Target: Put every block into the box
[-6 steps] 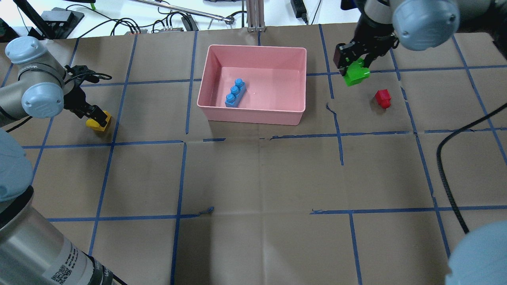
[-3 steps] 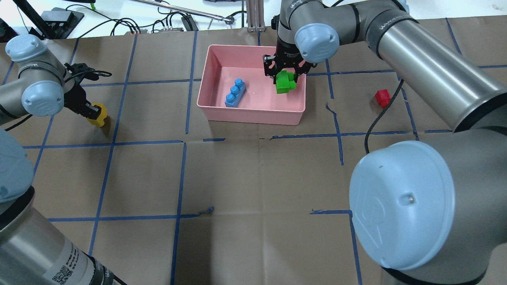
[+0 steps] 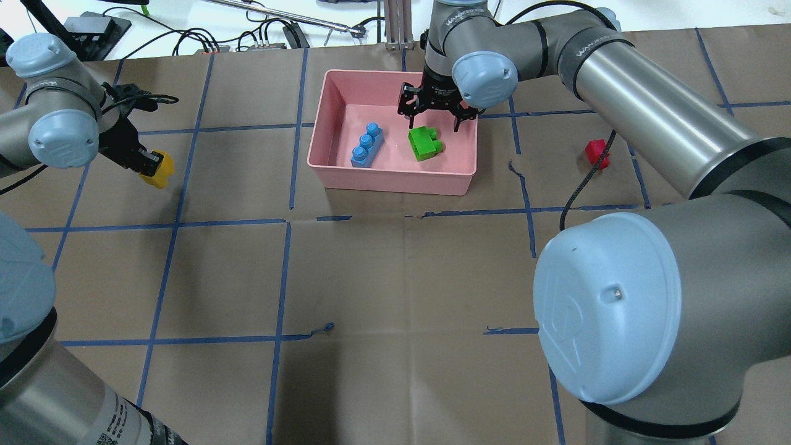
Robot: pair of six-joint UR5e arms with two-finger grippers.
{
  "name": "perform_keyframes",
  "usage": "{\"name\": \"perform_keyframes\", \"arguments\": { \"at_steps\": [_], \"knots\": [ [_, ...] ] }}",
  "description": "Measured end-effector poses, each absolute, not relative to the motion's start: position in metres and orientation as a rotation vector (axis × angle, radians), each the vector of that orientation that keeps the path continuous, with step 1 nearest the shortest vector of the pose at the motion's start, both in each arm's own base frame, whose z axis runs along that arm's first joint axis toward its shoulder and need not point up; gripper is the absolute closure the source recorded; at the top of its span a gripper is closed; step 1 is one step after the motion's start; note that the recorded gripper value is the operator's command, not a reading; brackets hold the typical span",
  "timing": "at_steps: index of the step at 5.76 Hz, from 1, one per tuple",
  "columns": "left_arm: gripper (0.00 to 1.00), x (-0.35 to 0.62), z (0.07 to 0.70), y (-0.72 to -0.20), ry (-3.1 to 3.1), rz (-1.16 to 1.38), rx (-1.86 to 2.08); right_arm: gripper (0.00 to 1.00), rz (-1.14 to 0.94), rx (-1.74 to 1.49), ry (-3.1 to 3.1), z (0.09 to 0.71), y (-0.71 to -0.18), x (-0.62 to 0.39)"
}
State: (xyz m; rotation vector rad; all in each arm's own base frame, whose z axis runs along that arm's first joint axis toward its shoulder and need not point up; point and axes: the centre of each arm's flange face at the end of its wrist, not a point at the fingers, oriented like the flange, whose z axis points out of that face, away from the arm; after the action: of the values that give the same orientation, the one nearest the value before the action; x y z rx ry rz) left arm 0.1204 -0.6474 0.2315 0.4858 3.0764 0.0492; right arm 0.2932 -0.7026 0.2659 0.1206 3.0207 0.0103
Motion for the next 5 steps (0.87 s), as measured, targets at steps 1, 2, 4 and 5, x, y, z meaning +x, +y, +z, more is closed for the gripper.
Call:
{"name": "perform_keyframes", "arguments": {
  "at_steps": [1, 2, 4, 5],
  "knots": [
    [1.00, 0.087, 0.249, -0.653, 3.086, 0.005, 0.468, 0.00, 0.029, 0.101, 3.024, 0.292, -0.700, 0.284],
    [1.00, 0.032, 0.271, -0.664, 3.108, -0.043, 0.368, 0.00, 0.040, 0.051, 3.030, 0.316, -0.701, 0.258],
    [1.00, -0.097, 0.317, -0.684, 3.250, -0.175, -0.028, 0.00, 0.035, -0.066, 3.034, 0.327, -0.721, 0.171],
    [0.96, -0.151, 0.328, -0.683, 3.318, -0.193, -0.177, 0.00, 0.048, -0.144, 3.052, 0.317, -0.728, 0.117]
  ]
}}
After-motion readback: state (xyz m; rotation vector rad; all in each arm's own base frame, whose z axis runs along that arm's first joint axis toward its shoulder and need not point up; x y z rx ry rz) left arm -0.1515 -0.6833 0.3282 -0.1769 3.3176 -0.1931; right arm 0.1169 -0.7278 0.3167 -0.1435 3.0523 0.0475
